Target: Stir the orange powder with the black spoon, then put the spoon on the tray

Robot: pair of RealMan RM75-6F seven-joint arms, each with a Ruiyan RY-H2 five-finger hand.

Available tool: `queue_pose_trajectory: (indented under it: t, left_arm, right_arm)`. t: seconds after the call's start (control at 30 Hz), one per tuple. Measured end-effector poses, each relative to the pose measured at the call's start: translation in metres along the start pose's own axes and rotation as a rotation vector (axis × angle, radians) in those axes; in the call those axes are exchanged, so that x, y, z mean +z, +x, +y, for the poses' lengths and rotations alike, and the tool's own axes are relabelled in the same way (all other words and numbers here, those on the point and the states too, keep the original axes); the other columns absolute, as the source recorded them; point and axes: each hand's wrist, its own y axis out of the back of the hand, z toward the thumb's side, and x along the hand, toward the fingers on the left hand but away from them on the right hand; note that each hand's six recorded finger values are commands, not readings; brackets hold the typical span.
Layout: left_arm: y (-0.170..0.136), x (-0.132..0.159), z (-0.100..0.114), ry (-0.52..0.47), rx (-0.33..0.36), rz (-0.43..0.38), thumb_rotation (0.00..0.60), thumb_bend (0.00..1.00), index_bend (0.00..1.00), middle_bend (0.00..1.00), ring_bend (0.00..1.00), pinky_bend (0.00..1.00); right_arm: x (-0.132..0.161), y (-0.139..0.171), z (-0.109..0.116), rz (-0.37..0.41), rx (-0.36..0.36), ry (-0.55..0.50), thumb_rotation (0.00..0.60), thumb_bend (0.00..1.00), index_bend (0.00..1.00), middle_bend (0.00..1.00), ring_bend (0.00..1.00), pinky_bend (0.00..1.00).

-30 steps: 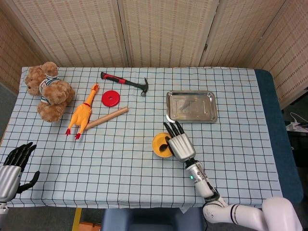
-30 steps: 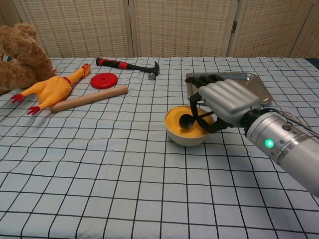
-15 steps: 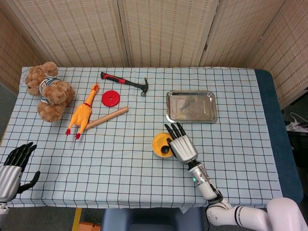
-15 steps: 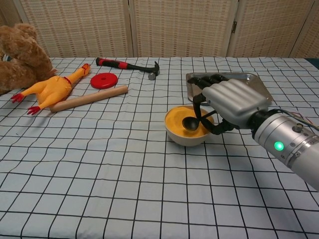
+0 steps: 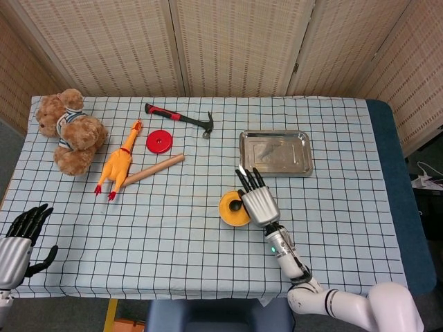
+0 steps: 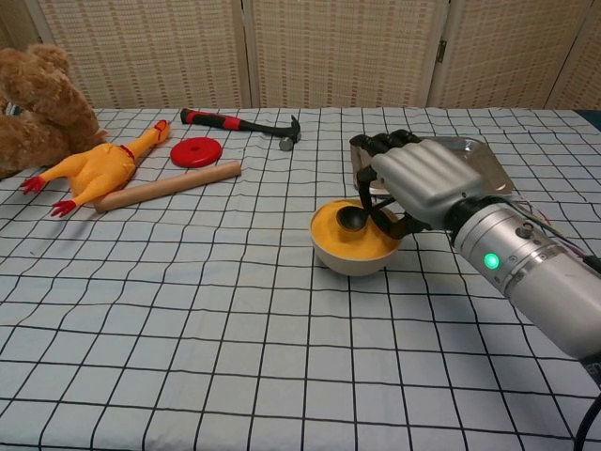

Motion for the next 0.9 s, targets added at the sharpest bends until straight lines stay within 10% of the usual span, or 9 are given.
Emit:
queue_pose_trajectory:
  t: [0.27, 0.9]
  left_arm:
    - [0.000, -0.001, -0.001, -0.002, -0.002, 0.002, 0.600, 0.41, 0.02, 0.00, 0.00, 0.09]
    - [0.000, 0.003, -0.003, 0.007, -0.008, -0.004, 0.600, 0.41, 0.03, 0.00, 0.00, 0.09]
  right_arm:
    - [0.002, 0.001, -0.002, 0.015, 0.010, -0.031, 0.600, 0.43, 0.16, 0.01, 0.00, 0.00]
    - [-0.061, 0.009, 0.022, -0.059, -0.007, -0.012, 0.600, 0.41, 0.32, 0.01, 0.00, 0.00]
